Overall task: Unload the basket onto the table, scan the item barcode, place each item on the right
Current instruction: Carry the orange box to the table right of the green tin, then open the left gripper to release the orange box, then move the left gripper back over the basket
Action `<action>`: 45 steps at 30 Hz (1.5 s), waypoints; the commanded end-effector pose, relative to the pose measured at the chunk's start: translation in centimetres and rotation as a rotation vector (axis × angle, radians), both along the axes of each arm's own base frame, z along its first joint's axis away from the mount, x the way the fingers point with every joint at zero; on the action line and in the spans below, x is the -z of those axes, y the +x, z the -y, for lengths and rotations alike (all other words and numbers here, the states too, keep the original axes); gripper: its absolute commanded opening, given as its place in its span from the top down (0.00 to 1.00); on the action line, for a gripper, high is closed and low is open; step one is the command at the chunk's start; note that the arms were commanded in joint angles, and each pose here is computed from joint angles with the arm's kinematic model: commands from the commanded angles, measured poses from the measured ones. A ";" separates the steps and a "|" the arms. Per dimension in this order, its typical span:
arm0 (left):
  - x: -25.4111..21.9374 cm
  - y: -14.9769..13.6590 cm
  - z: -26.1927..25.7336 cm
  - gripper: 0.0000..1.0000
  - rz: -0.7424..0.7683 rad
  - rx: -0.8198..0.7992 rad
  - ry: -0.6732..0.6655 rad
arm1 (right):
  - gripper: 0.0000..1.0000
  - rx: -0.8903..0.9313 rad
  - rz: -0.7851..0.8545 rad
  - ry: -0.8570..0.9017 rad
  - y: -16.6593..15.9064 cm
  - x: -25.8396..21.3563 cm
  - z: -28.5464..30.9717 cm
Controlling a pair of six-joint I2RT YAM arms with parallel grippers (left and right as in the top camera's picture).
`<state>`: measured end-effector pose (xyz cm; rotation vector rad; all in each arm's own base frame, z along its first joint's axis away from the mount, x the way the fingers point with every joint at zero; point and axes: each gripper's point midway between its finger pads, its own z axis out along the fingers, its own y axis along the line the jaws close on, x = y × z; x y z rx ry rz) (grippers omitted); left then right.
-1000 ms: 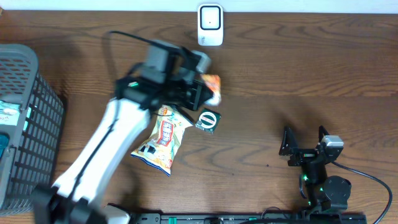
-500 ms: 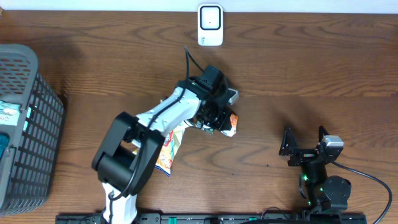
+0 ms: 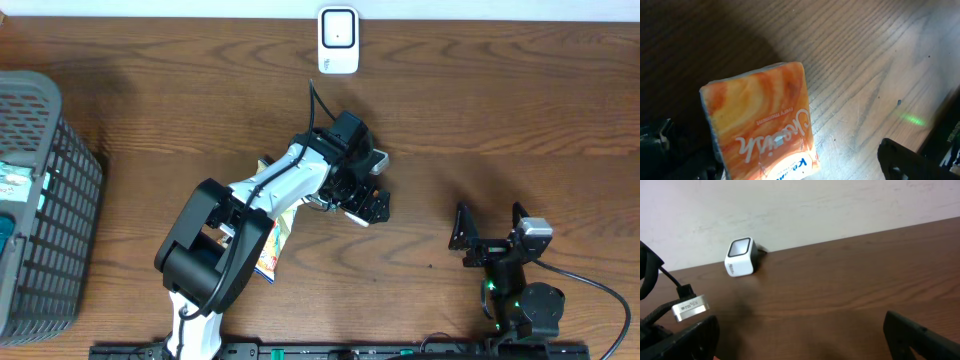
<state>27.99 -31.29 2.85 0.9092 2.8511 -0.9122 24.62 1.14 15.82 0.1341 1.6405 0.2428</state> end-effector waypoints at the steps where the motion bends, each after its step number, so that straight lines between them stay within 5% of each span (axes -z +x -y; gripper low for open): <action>1: 0.4 0.2 -0.3 0.00 0.009 -0.004 0.025 | 0.01 -0.012 -0.003 -0.002 0.0 0.1 -0.2; 8: -1.9 0.8 0.0 0.02 0.051 -0.016 -0.007 | 0.01 -0.012 -0.003 -0.002 0.0 0.1 -0.2; 12: -7.6 2.8 0.4 0.02 0.193 -0.037 -0.067 | 0.01 -0.012 -0.003 -0.002 0.0 0.1 -0.2; 23: -27.8 9.7 -9.8 0.02 0.966 -0.474 0.102 | 0.01 -0.012 -0.003 -0.002 0.0 0.1 -0.2; 32: -41.6 6.8 -21.2 0.02 1.338 -0.838 0.112 | 0.01 -0.012 -0.003 -0.002 0.0 0.1 -0.2; 37: -44.0 4.5 -28.4 0.02 1.400 -1.060 0.248 | 0.01 -0.012 -0.003 -0.002 0.0 0.1 -0.2; 45: -45.4 2.2 -33.4 0.02 1.433 -1.199 0.326 | 0.01 -0.012 -0.003 -0.002 0.0 0.1 -0.2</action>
